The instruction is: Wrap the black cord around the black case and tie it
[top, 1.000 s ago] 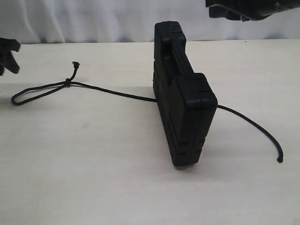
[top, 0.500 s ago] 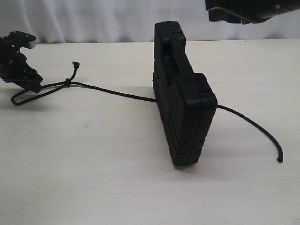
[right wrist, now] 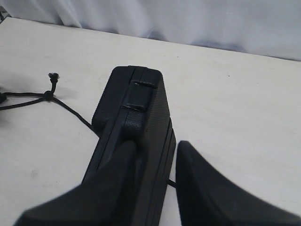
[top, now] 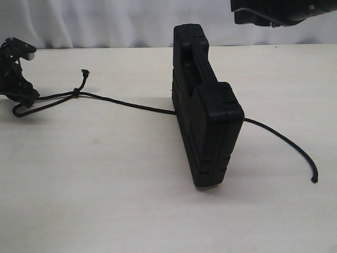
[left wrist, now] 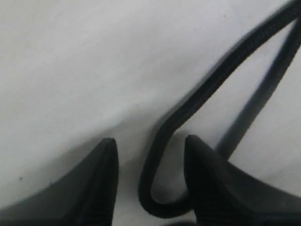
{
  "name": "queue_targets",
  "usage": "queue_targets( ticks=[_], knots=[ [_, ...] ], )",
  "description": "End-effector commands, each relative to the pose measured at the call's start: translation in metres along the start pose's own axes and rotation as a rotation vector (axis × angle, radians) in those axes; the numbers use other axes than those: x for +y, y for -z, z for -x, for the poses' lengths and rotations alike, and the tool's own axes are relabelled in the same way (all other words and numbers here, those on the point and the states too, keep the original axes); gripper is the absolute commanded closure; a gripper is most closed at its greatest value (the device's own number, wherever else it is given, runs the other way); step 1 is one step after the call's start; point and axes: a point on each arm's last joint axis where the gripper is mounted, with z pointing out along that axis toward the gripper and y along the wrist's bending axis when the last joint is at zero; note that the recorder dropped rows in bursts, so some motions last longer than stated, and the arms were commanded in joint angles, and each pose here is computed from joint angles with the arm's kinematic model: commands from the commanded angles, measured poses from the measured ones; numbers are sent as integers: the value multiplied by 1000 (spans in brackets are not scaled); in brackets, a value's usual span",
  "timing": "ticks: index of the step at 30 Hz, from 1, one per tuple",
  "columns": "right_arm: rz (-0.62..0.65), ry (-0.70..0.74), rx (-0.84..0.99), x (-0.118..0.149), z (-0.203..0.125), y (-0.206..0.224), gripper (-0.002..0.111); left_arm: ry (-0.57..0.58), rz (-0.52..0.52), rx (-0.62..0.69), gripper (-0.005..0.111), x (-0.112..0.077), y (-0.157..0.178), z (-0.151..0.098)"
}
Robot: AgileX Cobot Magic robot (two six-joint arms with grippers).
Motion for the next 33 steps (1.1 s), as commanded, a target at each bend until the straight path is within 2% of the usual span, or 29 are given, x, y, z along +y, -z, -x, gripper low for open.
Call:
queue_targets(
  ticks=[1, 4, 6, 11, 17, 19, 22, 25, 33],
  knots=[
    [-4, 18, -15, 0, 2, 4, 80, 52, -31, 45, 80, -3, -2, -4],
    [-3, 25, -10, 0, 2, 4, 80, 55, -53, 77, 99, -5, -2, -7],
    [-3, 25, -8, 0, 2, 4, 80, 67, -67, 93, 107, -8, -4, -10],
    [-2, 25, -4, 0, 1, 4, 80, 92, -102, 129, 107, -12, -5, -15],
    [-2, 25, -6, 0, 1, 4, 80, 191, -247, 79, 107, -26, -2, -8],
    [-2, 25, -6, 0, 1, 4, 80, 178, -285, 73, 107, -32, 0, -5],
    [-2, 25, -6, 0, 1, 4, 80, 131, -289, 66, 107, -43, 7, 2],
    [-2, 25, -6, 0, 1, 4, 80, 98, -283, 29, 107, -55, 24, 12],
    [-2, 25, -4, 0, 1, 4, 80, 20, -259, -176, 107, -86, 93, 39]
  ],
)
